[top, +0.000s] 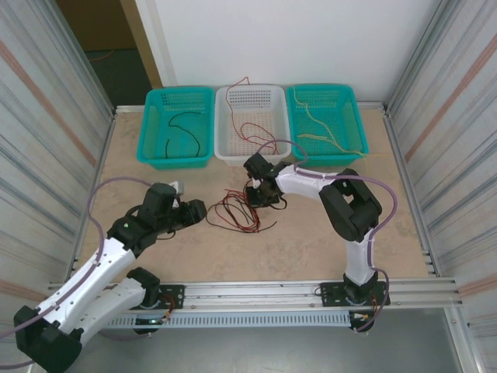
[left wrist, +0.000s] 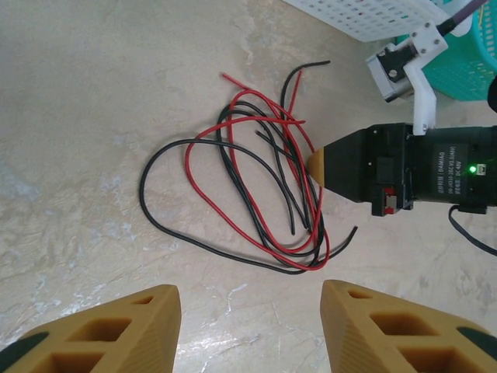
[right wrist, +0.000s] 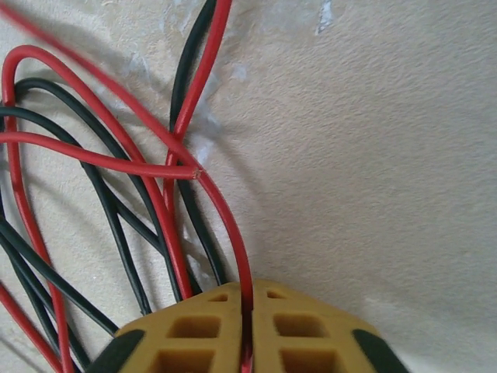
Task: Untangle the cables
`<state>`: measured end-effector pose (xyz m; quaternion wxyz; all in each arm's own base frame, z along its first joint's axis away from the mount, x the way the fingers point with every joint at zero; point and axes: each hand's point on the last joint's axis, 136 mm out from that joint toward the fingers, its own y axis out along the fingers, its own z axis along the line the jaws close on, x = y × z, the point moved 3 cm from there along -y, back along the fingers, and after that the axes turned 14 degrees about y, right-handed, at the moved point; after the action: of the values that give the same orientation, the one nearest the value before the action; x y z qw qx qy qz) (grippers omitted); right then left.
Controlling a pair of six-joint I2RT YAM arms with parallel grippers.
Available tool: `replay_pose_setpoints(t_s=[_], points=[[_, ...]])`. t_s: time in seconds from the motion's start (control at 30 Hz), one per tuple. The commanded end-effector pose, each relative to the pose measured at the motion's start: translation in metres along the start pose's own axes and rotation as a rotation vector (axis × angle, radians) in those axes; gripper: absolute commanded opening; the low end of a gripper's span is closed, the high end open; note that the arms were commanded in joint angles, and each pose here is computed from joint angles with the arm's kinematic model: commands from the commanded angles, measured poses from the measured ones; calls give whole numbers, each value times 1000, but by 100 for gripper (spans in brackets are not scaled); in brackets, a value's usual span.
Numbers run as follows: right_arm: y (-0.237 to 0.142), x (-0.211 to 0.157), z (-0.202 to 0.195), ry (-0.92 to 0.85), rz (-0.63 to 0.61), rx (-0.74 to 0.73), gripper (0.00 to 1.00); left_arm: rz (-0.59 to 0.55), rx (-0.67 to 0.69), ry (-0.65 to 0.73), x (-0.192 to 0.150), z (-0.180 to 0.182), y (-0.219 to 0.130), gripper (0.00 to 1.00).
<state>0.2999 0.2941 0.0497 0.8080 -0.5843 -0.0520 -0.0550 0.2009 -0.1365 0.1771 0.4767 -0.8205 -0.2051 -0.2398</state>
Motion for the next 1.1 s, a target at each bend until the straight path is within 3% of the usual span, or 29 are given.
replay_pose_setpoints(t_s=[0.0, 0.17, 0.47, 0.63, 0.8, 1.07], points=[[-4, 0, 11, -17, 13, 42, 0, -17, -77, 36, 9, -14, 1, 53], [-45, -8, 32, -58, -106, 135, 0, -54, -217, 96, 21, -39, -1, 58], [-200, -27, 87, -238, -445, 418, 0, -181, -424, 322, 58, -95, -30, 60], [-266, -21, 93, -246, -569, 511, 0, -167, -418, 441, 64, -120, -26, 63], [-318, 4, 94, -237, -681, 557, 0, -121, -424, 464, 53, -131, -8, 62], [-381, 82, 75, -110, -886, 516, 0, -114, -373, 462, 39, -122, -9, 60]])
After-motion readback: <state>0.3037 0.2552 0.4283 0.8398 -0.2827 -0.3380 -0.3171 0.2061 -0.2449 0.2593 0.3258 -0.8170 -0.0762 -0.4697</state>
